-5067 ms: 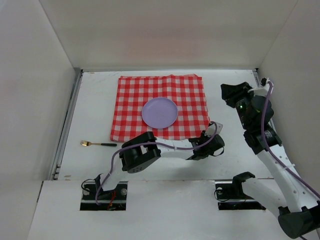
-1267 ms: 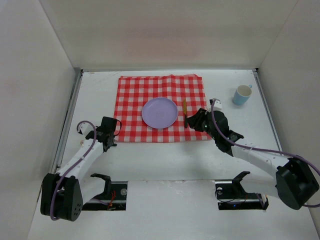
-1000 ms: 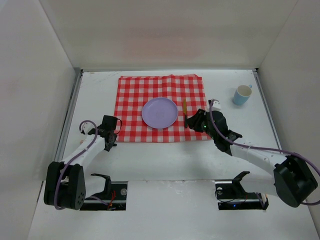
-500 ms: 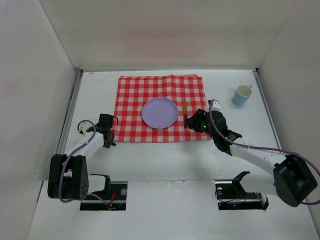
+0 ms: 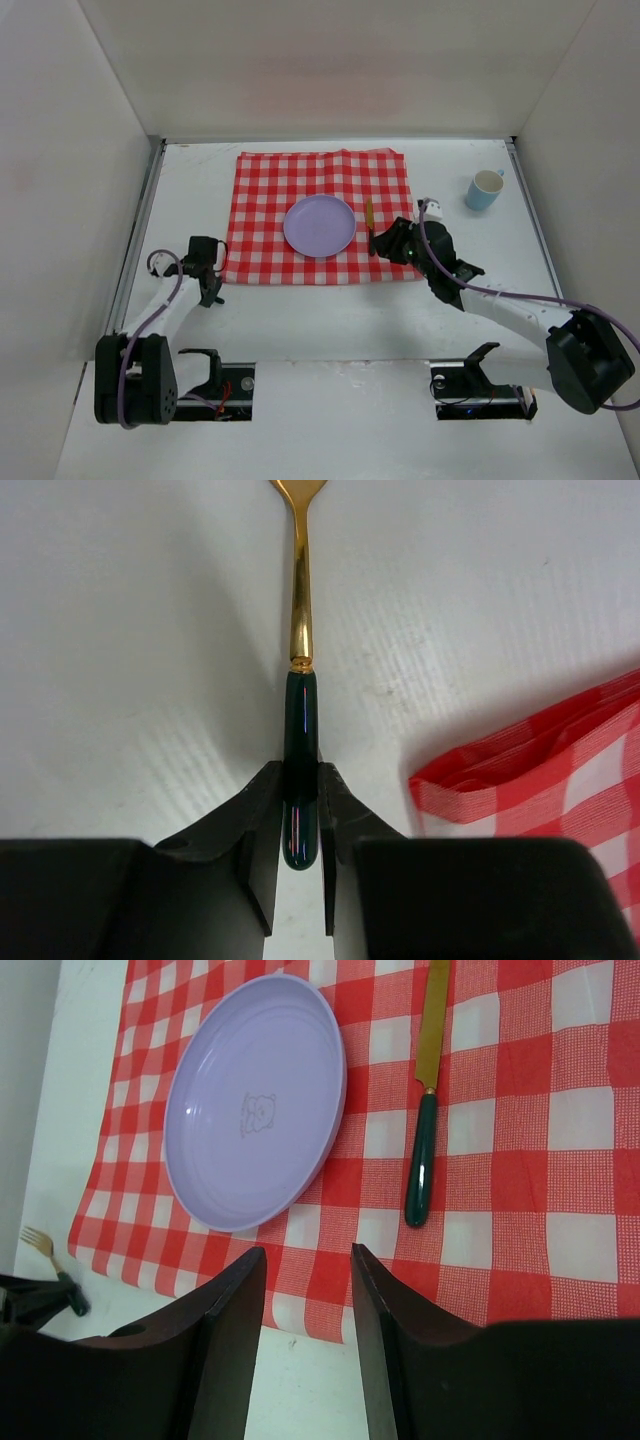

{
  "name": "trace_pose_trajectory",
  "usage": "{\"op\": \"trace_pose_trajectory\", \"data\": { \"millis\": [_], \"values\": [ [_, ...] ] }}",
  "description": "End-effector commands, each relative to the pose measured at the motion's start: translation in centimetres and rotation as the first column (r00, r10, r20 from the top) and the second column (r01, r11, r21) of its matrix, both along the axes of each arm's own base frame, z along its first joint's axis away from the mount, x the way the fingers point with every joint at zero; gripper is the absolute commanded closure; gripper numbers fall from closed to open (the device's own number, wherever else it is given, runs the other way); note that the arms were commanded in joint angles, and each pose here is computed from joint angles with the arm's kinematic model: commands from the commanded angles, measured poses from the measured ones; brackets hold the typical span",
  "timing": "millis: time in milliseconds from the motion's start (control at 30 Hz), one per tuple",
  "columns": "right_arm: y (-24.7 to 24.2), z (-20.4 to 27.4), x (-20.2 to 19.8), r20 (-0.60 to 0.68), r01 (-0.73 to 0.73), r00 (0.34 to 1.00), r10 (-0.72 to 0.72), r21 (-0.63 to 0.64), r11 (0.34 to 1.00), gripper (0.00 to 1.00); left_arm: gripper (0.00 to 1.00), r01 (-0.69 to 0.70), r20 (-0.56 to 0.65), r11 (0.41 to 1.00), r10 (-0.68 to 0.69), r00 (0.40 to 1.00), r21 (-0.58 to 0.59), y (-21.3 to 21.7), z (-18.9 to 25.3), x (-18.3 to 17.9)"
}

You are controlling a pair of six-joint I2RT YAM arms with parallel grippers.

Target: Set the dinner table for one person

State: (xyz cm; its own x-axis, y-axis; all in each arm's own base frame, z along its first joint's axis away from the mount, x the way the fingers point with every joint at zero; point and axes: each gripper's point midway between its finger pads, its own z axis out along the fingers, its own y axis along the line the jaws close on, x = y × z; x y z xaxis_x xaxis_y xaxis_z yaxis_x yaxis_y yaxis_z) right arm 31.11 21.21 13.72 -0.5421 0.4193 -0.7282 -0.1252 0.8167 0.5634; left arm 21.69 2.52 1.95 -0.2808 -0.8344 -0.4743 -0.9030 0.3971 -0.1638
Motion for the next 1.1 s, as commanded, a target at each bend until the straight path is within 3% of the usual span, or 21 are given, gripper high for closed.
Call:
{"op": "trace_pose_trajectory", "data": {
  "millis": [0,167,300,433,500,733,967,1067],
  "values": [
    [-0.1,2.4,1.0,0.072,0.016,0.997,-0.019,0.039,0.999,0.54,0.98,0.044,-0.061,0.994,-0.038,0.997,0.101,1.5,1.8,-2.5],
    [-0.1,2.4,1.0,0.072,0.017,0.997,-0.020,0.040,0.999,0.54,0.98,0.087,0.006,0.967,-0.091,0.996,0.239,2.9,6.3,-2.1],
    [-0.1,2.5,0.9,0.075,0.017,0.997,-0.020,0.043,0.999,0.54,0.98,0.194,0.062,0.937,-0.221,0.973,0.291,1.3,9.3,0.5],
    [-0.1,2.2,1.0,0.071,0.018,0.997,-0.021,0.039,0.999,0.54,0.98,0.496,0.010,0.818,-0.521,0.854,0.291,-5.4,9.2,5.4],
    [-0.1,1.9,1.1,0.064,0.022,0.998,-0.024,0.033,0.999,0.54,0.97,0.627,-0.016,0.717,-0.654,0.756,0.306,-9.0,9.4,7.9],
    [-0.6,2.1,1.1,0.077,0.042,0.996,-0.044,0.026,0.999,0.54,0.97,0.830,-0.086,0.442,-0.864,0.496,0.339,-15.1,8.5,12.5],
    [-0.5,1.6,1.3,0.066,0.044,0.997,-0.044,0.015,0.999,0.54,0.97,0.885,-0.186,0.335,-0.894,0.407,0.324,-16.8,5.9,14.5],
    [-0.4,1.4,1.4,0.062,0.044,0.997,-0.044,0.012,0.999,0.54,0.96,0.885,-0.197,0.333,-0.891,0.408,0.326,-16.8,5.3,15.1]
  ]
}}
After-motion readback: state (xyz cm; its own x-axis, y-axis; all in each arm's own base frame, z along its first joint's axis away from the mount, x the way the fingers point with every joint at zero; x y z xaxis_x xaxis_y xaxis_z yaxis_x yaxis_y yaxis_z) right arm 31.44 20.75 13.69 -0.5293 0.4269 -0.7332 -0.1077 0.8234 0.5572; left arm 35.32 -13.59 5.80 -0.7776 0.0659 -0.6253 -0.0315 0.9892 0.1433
